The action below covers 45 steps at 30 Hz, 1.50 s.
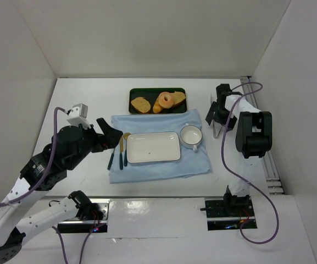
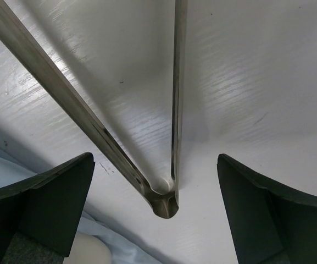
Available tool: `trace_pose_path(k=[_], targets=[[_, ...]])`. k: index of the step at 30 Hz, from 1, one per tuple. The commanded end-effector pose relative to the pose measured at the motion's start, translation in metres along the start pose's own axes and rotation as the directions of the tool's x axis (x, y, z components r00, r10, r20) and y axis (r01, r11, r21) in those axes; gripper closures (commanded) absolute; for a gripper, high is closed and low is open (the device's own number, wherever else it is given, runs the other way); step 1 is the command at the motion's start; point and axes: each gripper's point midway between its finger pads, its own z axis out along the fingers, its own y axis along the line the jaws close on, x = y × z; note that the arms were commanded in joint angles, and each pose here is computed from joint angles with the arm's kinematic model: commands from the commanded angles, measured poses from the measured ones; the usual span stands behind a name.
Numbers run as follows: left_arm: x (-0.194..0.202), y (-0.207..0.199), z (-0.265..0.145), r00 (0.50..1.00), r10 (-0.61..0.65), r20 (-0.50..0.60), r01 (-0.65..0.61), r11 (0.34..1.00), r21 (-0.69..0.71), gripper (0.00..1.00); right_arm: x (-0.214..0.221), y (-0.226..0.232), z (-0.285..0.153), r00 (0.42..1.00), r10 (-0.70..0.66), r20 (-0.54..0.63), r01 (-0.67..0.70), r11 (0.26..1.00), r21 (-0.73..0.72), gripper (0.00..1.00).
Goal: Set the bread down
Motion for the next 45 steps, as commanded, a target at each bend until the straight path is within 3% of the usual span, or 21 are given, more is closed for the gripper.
trace_pose_path(k=[1, 20, 24, 25, 29, 38, 45], targets=[[-0.011, -0.007, 0.000, 0.999, -0.018, 0.040, 0.017, 1.000, 0.021, 0.00, -0.003, 0.005, 0.011, 1.000, 0.004, 0.001, -0.004, 1.000, -0.019, 0.00], [-0.006, -0.003, -0.001, 1.000, -0.018, 0.021, 0.018, 1.000, 0.004, 0.00, -0.027, 0.018, 0.046, 0.999, -0.011, 0.030, 0.011, 1.000, 0.008, 0.03], [-0.007, -0.002, 0.000, 0.999, -0.018, 0.027, 0.018, 1.000, -0.003, 0.00, -0.026, 0.024, 0.048, 1.000, -0.008, 0.026, 0.009, 1.000, -0.026, 0.10], [-0.005, -0.001, 0.002, 1.000, -0.014, 0.019, 0.014, 1.000, -0.010, 0.00, -0.022, 0.028, 0.050, 1.000, -0.017, 0.018, 0.018, 0.999, -0.049, 0.18], [-0.003, -0.001, 0.005, 1.000, -0.011, 0.013, 0.011, 1.000, -0.016, 0.00, -0.017, 0.022, 0.051, 1.000, 0.001, 0.003, 0.000, 0.997, -0.071, 0.24], [-0.002, -0.003, 0.012, 1.000, 0.011, 0.007, -0.011, 1.000, -0.021, 0.00, -0.034, 0.018, 0.034, 0.997, 0.052, 0.052, -0.045, 0.991, -0.125, 0.33], [-0.008, -0.007, 0.014, 0.999, 0.025, 0.021, -0.025, 1.000, -0.009, 0.00, -0.075, 0.026, -0.015, 0.971, 0.128, 0.201, -0.080, 0.970, -0.232, 0.33]])
